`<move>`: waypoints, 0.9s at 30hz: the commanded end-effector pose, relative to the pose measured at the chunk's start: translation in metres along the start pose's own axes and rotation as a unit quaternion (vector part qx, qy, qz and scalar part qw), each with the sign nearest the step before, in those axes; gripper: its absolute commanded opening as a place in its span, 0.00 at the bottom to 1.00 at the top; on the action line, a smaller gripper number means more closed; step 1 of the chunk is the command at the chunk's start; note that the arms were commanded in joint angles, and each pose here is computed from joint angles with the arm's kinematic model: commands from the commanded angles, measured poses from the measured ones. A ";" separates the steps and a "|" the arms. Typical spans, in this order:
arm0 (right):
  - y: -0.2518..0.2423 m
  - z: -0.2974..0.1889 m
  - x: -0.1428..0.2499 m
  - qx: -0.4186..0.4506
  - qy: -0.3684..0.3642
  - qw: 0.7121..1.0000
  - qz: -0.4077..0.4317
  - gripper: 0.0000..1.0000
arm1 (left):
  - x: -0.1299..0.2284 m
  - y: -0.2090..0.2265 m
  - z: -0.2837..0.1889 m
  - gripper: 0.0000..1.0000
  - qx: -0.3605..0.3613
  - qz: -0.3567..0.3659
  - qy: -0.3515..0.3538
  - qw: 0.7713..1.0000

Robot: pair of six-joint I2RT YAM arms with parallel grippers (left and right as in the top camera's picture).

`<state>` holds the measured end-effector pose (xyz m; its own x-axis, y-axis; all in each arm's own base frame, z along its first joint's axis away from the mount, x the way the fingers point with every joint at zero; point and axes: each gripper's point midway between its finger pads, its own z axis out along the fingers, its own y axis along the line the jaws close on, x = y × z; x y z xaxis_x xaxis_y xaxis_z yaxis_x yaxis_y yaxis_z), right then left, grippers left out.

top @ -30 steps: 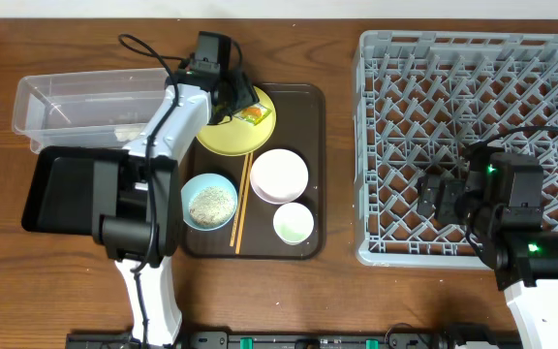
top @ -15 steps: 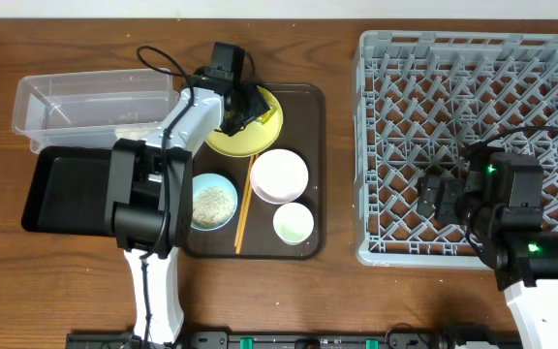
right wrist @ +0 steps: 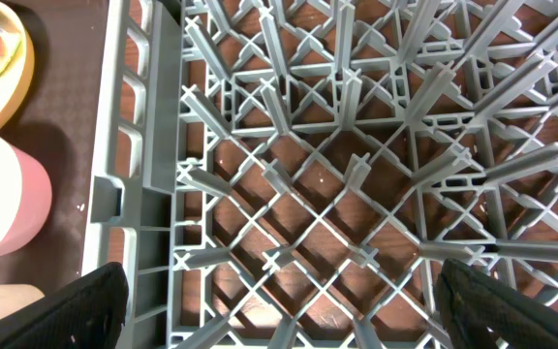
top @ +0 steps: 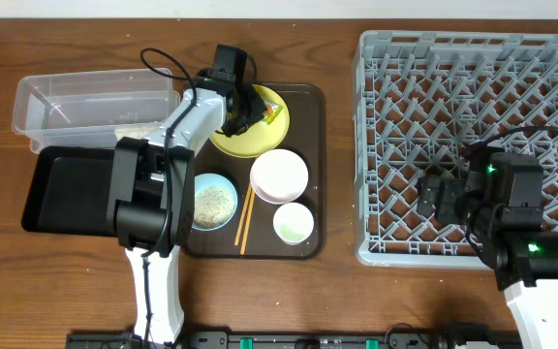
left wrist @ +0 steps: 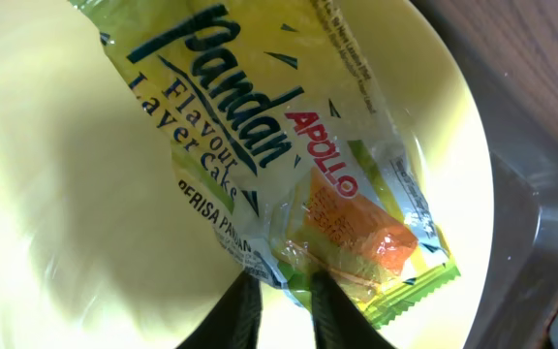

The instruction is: Sort waste into correct bins and load items into the dishwasher rack

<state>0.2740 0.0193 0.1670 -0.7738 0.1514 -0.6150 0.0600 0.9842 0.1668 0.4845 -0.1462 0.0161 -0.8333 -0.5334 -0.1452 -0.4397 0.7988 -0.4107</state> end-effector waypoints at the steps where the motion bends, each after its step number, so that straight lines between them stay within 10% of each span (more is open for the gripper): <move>1: 0.007 -0.007 -0.008 -0.010 -0.013 1.000 -0.001 0.99 | 0.007 0.013 0.011 0.15 -0.024 -0.001 0.009 1.000; 14: 0.007 -0.007 -0.008 -0.010 -0.013 1.000 -0.001 0.99 | -0.005 0.005 -0.020 0.07 -0.013 0.030 -0.013 0.999; 19: 0.007 -0.007 -0.009 -0.010 -0.013 1.000 -0.001 0.99 | -0.018 -0.014 -0.048 0.46 0.017 0.037 -0.045 0.998; 27: 0.007 -0.007 -0.009 -0.011 -0.014 1.000 -0.001 0.99 | -0.039 -0.018 -0.044 0.55 0.011 0.034 -0.100 0.994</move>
<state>0.2742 0.0193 0.1671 -0.7734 0.1514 -0.6156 0.0599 0.9842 0.1669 0.5071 -0.1396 0.0748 -0.8000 -0.5113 -0.3140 -0.3412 0.8181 -0.4628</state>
